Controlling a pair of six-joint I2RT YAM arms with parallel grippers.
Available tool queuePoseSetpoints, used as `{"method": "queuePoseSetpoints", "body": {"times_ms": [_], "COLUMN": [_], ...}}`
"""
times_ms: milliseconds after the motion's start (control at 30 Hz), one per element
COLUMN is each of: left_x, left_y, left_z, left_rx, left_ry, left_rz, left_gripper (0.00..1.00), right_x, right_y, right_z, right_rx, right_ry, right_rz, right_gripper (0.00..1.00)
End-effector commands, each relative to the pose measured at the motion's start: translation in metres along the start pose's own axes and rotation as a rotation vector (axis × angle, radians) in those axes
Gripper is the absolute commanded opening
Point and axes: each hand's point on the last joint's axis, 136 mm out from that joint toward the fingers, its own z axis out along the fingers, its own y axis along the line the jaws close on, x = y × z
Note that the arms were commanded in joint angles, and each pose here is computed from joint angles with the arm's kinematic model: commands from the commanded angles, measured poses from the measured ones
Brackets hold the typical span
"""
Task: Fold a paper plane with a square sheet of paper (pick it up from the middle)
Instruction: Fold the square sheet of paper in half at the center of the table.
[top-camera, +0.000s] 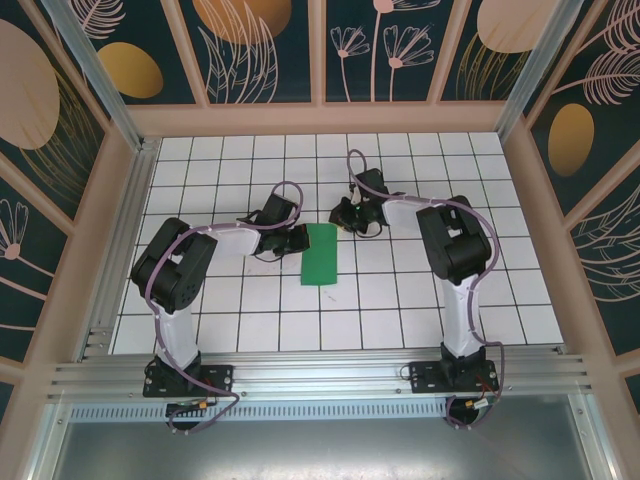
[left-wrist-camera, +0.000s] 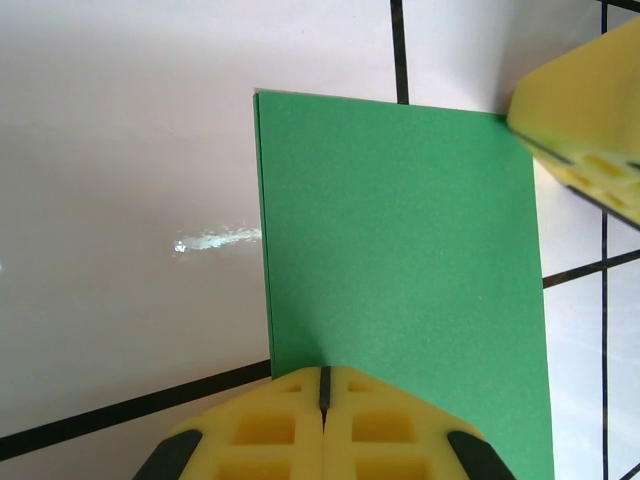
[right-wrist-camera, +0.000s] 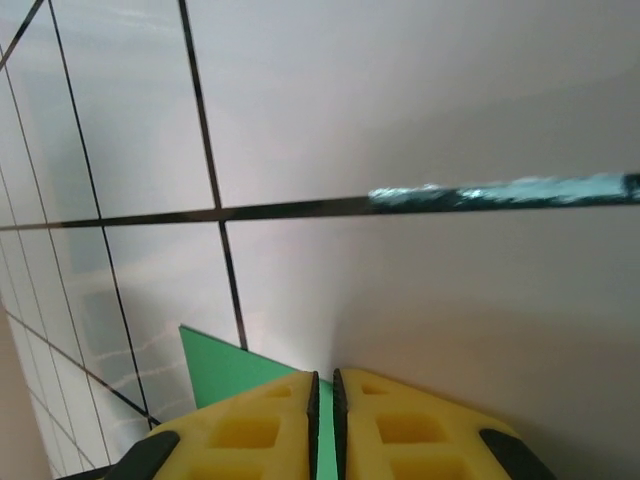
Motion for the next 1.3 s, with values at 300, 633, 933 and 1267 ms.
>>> {"method": "queuePoseSetpoints", "body": {"times_ms": [300,633,933,1267], "left_x": [0.033,0.025,-0.020,-0.038], "left_y": [0.056,0.048,-0.023,-0.066], "left_z": [0.004,0.001,-0.029,-0.019], "left_rx": [-0.198,-0.180,0.050,0.256], "left_ry": [0.083,0.068,-0.034,-0.033], "left_rz": [-0.040,-0.038,-0.013,-0.024], "left_gripper": [0.05,0.06,0.16,0.18], "right_x": [0.065,0.109,0.104,0.114], "right_y": [0.031,0.012,0.011,0.021], "right_z": [-0.040,-0.016,-0.019,-0.043], "right_rx": [-0.041,-0.092,-0.104,-0.174], "right_ry": [0.069,0.223,0.211,0.226], "right_rz": [-0.097,-0.050,-0.049,-0.014], "right_gripper": [0.19,0.15,0.09,0.08]}}
